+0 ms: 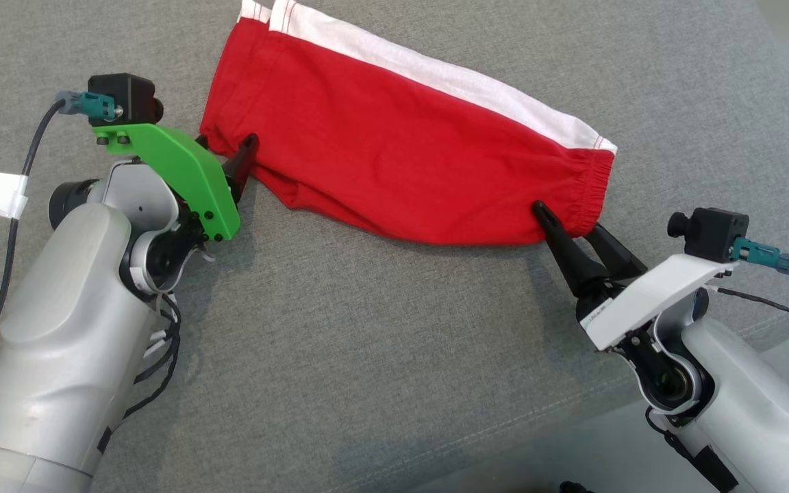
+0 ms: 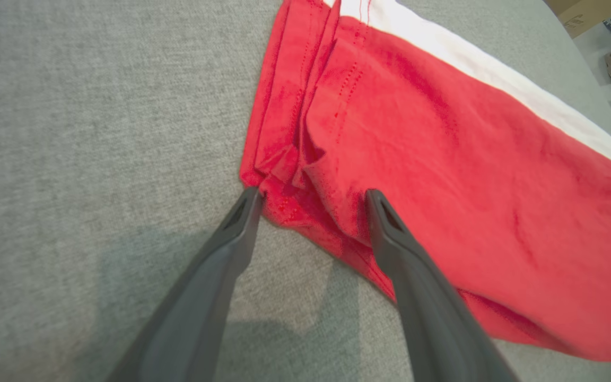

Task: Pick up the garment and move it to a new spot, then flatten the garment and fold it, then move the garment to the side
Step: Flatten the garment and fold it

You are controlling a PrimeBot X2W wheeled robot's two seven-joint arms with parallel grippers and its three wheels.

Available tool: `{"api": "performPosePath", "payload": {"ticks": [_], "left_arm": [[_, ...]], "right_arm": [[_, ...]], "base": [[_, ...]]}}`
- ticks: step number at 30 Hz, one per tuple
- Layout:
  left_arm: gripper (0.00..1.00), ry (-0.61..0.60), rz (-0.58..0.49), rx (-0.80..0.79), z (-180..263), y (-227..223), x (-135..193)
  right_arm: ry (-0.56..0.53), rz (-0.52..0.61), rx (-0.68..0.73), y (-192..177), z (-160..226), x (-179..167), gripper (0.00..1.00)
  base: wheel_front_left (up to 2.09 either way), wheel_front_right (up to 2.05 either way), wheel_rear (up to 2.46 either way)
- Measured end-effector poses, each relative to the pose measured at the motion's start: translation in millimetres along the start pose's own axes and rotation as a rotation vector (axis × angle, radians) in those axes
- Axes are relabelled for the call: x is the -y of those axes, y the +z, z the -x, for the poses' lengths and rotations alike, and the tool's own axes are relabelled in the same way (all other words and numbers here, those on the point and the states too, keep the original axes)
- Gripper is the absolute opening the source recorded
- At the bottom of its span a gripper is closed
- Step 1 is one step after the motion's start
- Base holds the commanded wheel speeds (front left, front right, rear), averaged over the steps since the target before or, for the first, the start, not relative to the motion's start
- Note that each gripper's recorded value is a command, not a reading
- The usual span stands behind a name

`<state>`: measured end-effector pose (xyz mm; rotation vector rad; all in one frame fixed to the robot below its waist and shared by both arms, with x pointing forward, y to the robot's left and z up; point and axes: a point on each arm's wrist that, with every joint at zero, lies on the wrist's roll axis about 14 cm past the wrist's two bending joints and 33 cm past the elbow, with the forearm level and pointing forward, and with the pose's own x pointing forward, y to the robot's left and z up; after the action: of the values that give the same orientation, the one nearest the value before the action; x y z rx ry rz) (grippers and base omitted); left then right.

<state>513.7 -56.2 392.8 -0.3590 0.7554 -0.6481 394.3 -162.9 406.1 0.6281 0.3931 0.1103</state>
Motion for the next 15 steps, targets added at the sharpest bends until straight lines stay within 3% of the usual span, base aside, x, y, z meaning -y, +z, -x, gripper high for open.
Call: {"api": "performPosePath", "payload": {"ticks": [12,13,14,15], "left_arm": [[1.00,0.015,0.032,-0.020,-6.7,-4.8,-3.5],[0.53,0.016,0.035,-0.017,-7.0,-4.6,-3.1],[0.30,0.017,0.042,-0.013,-7.3,-4.1,-2.6],[0.15,0.016,0.045,-0.010,-7.7,-4.2,-1.3]], "right_arm": [[-0.013,-0.014,-0.010,-2.7,-0.2,-0.7,1.00],[-0.013,-0.014,-0.013,-3.2,-0.2,-1.0,1.00],[-0.013,-0.015,-0.013,-3.3,-0.2,-1.1,1.00],[-0.014,-0.021,-0.012,-3.2,-0.2,-1.2,1.00]], "base": [[0.00,0.00,0.00],[0.00,0.00,0.00],[0.00,0.00,0.00],[0.00,0.00,0.00]]}}
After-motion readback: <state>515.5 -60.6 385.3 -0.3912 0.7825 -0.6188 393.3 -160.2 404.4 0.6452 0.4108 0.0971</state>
